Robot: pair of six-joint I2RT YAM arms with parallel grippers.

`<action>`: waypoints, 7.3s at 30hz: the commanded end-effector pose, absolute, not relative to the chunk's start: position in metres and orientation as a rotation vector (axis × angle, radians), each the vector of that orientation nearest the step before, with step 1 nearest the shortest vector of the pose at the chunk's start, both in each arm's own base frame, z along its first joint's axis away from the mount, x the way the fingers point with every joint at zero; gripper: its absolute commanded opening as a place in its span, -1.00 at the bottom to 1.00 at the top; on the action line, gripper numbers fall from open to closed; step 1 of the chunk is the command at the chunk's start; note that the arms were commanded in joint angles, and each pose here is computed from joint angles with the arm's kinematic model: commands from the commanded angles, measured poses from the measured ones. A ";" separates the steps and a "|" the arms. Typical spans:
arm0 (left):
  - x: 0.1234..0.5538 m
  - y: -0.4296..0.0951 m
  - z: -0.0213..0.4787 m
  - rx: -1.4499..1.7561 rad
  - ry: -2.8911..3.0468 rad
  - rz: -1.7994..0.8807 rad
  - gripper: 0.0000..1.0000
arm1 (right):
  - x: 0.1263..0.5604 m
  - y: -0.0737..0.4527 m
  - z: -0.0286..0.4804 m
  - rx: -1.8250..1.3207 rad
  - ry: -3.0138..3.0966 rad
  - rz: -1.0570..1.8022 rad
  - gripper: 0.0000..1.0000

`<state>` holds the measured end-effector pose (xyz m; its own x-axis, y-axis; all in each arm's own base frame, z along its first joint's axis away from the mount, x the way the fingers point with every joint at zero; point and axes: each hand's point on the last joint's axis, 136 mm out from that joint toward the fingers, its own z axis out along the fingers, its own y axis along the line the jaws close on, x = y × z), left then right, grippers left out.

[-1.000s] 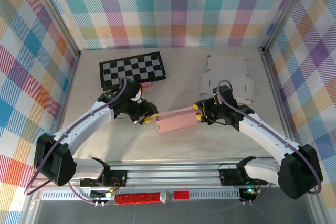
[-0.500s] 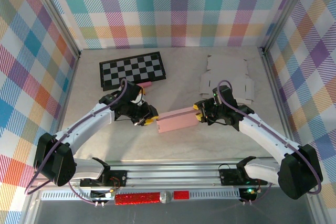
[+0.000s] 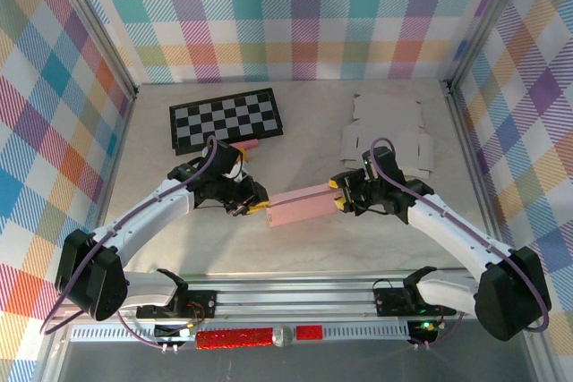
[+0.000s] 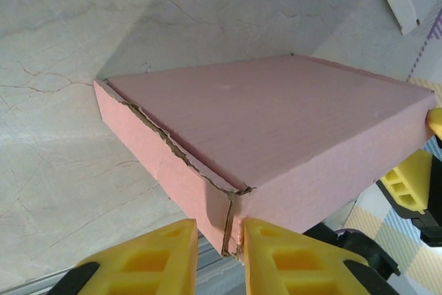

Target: Fold the paper box

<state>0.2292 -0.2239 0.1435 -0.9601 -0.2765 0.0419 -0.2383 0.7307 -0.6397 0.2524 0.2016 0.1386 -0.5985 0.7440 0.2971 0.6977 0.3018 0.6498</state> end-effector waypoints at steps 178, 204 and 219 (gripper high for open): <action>0.189 -0.133 0.256 -0.109 2.313 -0.740 -0.06 | 0.273 0.470 0.047 -0.112 3.072 1.078 -0.02; 0.304 -0.309 0.216 -0.092 2.322 -1.294 0.08 | 0.421 0.052 0.089 1.187 2.659 0.667 0.09; 0.306 -0.311 0.150 -0.469 2.450 -1.227 0.05 | 0.367 0.111 0.013 1.157 3.011 0.608 0.06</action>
